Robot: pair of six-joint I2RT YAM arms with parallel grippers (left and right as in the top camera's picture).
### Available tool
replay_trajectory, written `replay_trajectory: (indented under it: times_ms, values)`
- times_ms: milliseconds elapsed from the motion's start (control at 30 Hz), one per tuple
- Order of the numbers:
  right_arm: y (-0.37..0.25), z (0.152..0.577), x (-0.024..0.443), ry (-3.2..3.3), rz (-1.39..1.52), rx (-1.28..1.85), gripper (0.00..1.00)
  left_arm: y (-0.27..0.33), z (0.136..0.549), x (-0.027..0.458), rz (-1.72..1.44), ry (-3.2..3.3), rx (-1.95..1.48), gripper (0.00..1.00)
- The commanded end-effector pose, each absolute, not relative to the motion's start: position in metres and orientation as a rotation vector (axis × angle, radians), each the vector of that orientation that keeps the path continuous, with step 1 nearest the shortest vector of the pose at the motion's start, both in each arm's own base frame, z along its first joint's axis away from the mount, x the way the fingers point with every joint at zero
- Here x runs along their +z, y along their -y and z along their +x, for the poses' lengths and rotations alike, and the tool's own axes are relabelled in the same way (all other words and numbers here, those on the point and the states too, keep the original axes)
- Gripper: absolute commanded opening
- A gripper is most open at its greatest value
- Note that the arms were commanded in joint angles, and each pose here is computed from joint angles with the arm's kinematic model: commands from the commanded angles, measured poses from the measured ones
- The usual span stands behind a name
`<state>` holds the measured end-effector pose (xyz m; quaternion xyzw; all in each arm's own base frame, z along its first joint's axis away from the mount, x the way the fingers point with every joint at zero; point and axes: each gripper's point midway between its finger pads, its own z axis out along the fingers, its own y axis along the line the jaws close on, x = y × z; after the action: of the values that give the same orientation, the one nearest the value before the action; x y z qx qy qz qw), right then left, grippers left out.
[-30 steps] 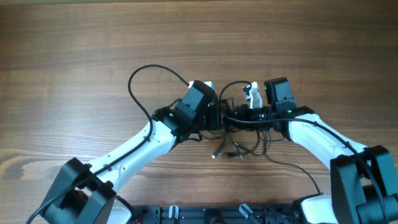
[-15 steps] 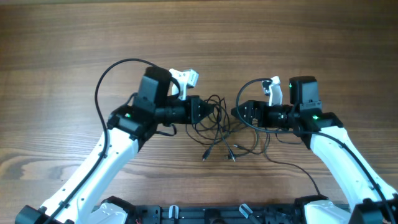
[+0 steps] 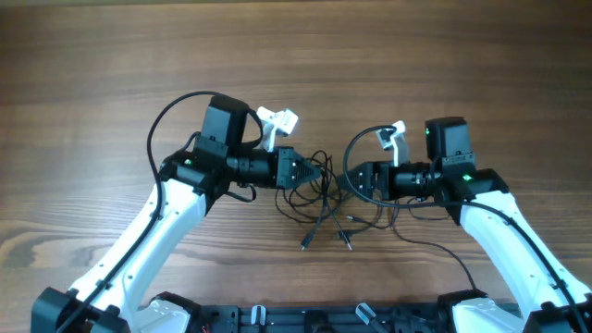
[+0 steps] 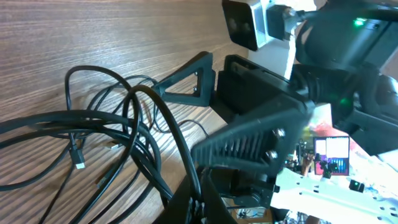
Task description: Untangle cables
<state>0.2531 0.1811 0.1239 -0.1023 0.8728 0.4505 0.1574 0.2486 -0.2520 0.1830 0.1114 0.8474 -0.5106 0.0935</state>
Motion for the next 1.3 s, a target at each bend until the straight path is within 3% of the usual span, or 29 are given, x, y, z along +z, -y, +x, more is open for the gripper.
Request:
replay_trajectory:
  times_ms: [0,133,200,333,500,600,700,800,967,1167,1200,1267]
  values:
    - [-0.192,0.248,0.132,-2.464,-0.383,1.294,1.00,0.263,0.237,0.185,0.419,-2.499,-1.559,0.04]
    - [-0.191,0.253,0.109,-2.582,-0.273,1.177,0.96,0.267,0.235,0.190,0.415,-2.489,-1.605,0.04]
    - [-0.185,0.258,0.097,-2.631,-0.199,1.116,0.84,0.268,0.233,0.191,0.422,-2.486,-1.620,0.04]
    - [-0.132,0.272,0.059,-2.777,0.194,0.655,0.85,0.266,0.229,0.187,0.404,-2.524,-1.620,0.04]
    - [-0.079,0.263,0.041,-2.818,0.485,0.250,0.86,0.258,0.226,0.181,0.385,-2.562,-1.606,0.04]
    - [-0.098,0.265,0.045,-2.824,0.388,0.395,0.98,0.257,0.228,0.180,0.373,-2.565,-1.594,0.04]
    - [-0.172,0.259,0.082,-2.702,-0.123,0.990,1.00,0.251,0.238,0.170,0.330,-2.591,-1.479,0.04]
    - [-0.191,0.248,0.099,-2.640,-0.236,1.196,1.00,0.250,0.241,0.167,0.320,-2.595,-1.452,0.04]
    - [-0.187,0.253,0.095,-2.648,-0.214,1.138,1.00,0.255,0.251,0.177,0.254,-2.555,-1.490,0.04]
    - [-0.133,0.265,0.057,-2.812,0.259,0.673,1.00,0.241,0.262,0.158,0.157,-2.621,-1.306,0.04]
    - [-0.129,0.265,0.055,-2.816,0.272,0.644,0.99,0.230,0.264,0.144,0.093,-2.676,-1.186,0.08]
    - [-0.125,0.264,0.054,-2.821,0.287,0.609,0.99,0.203,0.268,0.120,-0.008,-2.759,-0.931,0.31]
